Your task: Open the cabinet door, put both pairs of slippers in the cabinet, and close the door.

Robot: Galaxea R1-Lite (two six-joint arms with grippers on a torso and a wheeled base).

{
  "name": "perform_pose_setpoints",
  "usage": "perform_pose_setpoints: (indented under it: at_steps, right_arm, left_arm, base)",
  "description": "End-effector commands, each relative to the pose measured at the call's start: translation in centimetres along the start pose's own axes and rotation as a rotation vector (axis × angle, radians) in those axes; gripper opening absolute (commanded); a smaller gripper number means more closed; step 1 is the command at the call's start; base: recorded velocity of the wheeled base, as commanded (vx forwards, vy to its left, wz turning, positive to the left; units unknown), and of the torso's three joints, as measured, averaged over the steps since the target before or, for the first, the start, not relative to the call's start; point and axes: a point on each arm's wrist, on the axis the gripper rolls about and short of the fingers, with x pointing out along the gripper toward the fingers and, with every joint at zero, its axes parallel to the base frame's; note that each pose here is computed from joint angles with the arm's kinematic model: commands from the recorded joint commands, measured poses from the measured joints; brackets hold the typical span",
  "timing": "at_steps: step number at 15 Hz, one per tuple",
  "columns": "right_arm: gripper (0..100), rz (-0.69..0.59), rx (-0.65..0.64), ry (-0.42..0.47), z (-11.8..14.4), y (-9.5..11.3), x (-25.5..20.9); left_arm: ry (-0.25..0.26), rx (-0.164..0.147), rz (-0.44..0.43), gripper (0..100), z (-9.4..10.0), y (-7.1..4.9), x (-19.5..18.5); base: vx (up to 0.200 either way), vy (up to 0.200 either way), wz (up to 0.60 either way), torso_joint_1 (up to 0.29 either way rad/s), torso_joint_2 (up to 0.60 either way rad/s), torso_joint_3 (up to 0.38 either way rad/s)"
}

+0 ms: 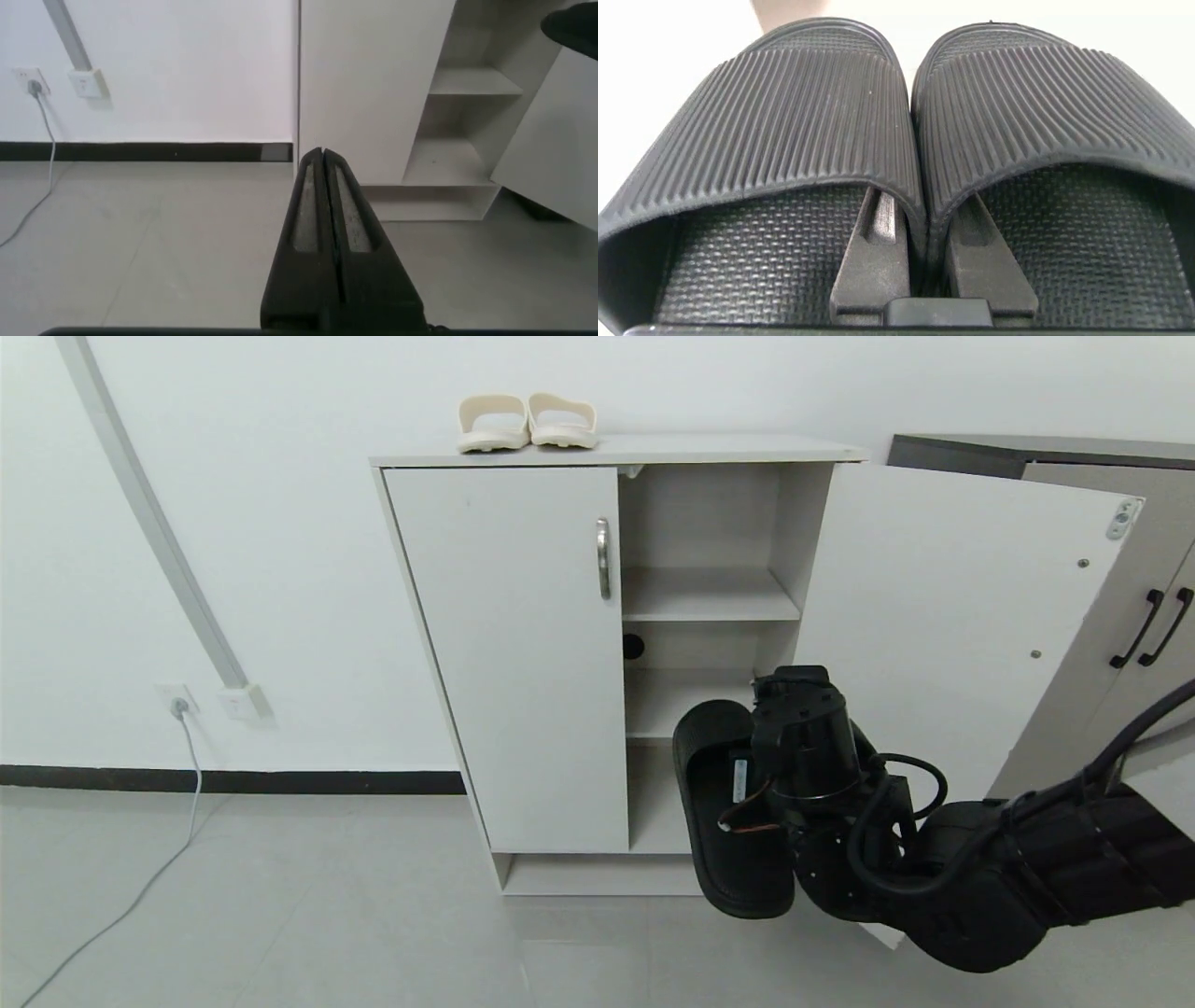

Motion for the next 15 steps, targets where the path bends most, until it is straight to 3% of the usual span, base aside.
perform_pose_setpoints:
  at_steps: [1, 8, 11, 15]
  right_arm:
    - [0, -0.003, -0.017, 0.016, -0.7, 0.0, 0.1]
    - [0, 0.015, -0.024, 0.027, -1.4, 1.0, 1.1]
    - [0, 0.116, -0.016, 0.046, -1.9, 1.5, 1.3]
    - [0, 0.118, -0.011, 0.039, -2.8, 1.9, 1.8]
  left_arm:
    - [0.002, -0.001, 0.001, 0, 0.0, 0.0, 0.0]
    - [0.002, 0.002, 0.002, 0, 0.0, 0.0, 0.0]
    - [0.002, 0.002, 0.002, 0, 0.0, 0.0, 0.0]
    - [0.002, 0.002, 0.001, 0, 0.0, 0.0, 0.0]
  base:
    - [0.000, 0.000, 0.00, 0.000, 0.00, 0.000]
    - [0.000, 0.000, 0.00, 0.000, 0.00, 0.000]
    - [0.000, 0.000, 0.00, 0.000, 0.00, 0.000]
    - [0.000, 0.000, 0.00, 0.000, 0.00, 0.000]
